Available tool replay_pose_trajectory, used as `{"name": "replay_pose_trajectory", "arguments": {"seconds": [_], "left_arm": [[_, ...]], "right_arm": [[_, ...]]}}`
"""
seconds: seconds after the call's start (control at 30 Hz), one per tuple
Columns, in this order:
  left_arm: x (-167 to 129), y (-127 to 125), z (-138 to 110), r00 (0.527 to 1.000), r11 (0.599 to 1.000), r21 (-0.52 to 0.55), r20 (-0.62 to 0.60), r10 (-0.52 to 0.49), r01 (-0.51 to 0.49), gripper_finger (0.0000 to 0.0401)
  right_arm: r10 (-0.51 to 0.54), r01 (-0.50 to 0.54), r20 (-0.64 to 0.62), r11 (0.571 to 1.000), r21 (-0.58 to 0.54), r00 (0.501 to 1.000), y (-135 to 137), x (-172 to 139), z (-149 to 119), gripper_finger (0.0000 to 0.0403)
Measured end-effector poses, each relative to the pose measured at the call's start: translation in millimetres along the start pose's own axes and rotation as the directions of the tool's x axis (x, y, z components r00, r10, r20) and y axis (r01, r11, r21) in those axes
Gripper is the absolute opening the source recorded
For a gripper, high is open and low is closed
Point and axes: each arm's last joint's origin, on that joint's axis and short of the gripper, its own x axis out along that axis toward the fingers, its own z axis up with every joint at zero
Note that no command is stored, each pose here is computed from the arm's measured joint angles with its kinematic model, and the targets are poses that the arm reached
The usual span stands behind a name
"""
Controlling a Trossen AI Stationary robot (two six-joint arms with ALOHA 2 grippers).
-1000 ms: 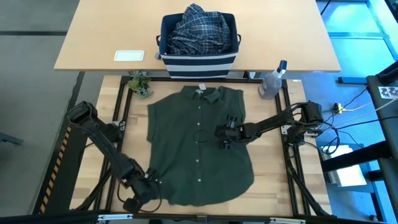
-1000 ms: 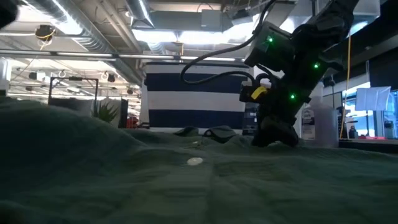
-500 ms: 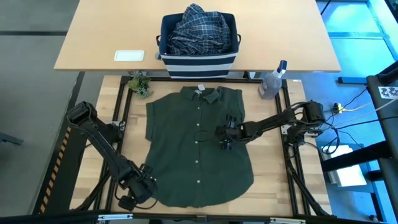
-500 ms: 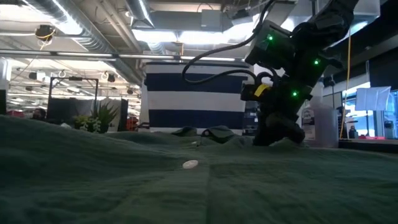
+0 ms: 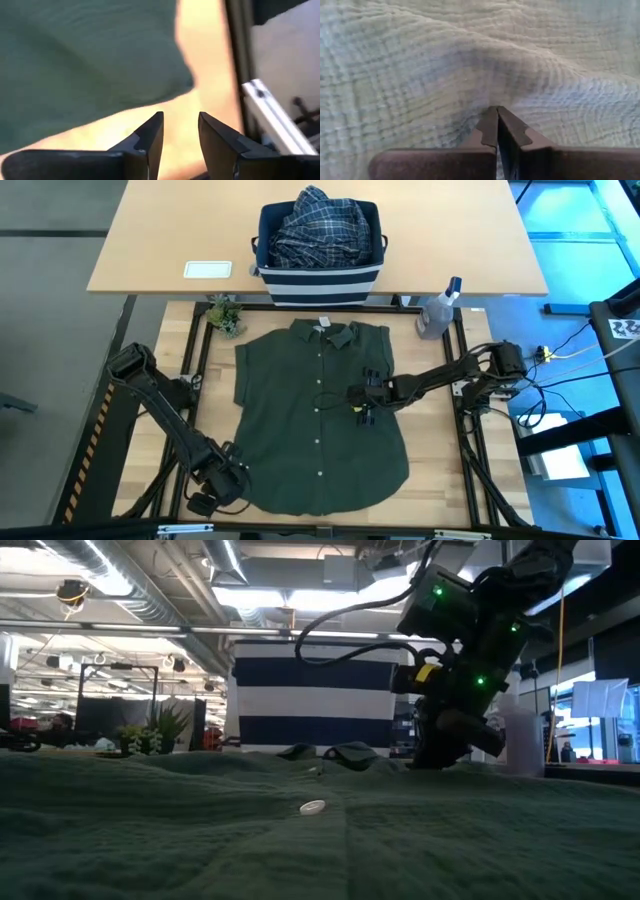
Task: Fold Laundry from Bin
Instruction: Fold the green polo shirt
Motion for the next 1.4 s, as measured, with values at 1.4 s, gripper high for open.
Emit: {"name": "replay_pose_trajectory", "arguments": {"seconds": [1.4], "left_arm": [[-77,264,83,0.567,0.884,-0.185,0.706,0.424,-0.43,0.0119]], "right_arm": [[-0.279,0.203,0.192,0.918,0.34,0.941,-38,-91,-34,0.0001]]}}
